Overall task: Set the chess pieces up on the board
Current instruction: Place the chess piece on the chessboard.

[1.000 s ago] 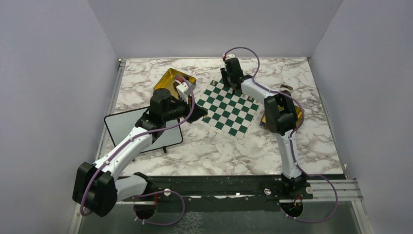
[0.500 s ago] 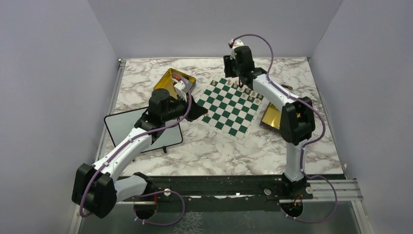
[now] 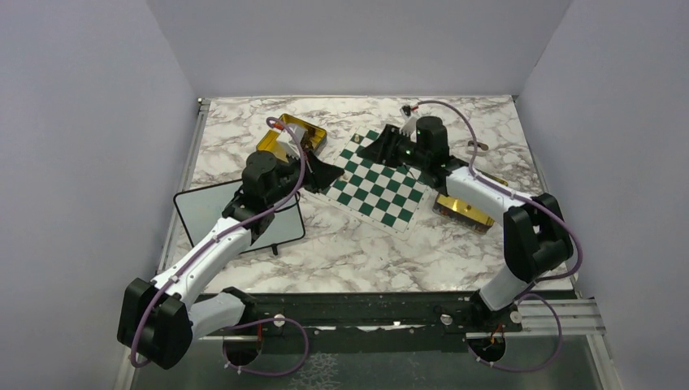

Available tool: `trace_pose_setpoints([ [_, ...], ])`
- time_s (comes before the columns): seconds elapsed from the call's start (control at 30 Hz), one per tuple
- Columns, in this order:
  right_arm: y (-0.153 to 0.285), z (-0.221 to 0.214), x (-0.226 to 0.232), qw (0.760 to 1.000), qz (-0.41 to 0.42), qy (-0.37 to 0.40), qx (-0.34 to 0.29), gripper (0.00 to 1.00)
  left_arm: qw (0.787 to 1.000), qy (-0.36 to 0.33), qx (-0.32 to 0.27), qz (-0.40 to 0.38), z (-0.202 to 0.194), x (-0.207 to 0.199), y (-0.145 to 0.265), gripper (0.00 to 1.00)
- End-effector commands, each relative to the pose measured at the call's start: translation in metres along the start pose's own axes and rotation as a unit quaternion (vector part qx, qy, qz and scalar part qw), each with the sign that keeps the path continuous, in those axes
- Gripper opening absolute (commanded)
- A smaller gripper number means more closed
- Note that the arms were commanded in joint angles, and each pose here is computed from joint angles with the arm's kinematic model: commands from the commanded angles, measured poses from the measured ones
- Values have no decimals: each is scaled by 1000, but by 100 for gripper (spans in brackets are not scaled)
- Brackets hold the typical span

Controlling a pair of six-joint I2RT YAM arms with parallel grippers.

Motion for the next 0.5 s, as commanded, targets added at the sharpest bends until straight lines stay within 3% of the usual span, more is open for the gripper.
trace_pose_setpoints([
  [0.0,28,3,61,973,191,-129,-20,50,996,39,-83,10,30,-7,-1,0],
  [0.3,65,10,85,927,288,-231,-73,56,984,96,-152,15,57,-9,-5,0],
  [0.47,70,14,94,913,315,-251,-72,57,977,125,-173,1,66,-12,-9,0],
])
Point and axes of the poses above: each gripper's point midway between its finger pads, its own y axis back along the fingers, its own x axis along the line the jaws close on, z = x × y, the point moved 4 cm from there along y, back along the fingers, and after that the axes turned 2 degrees about -y, right-handed, at the moved point
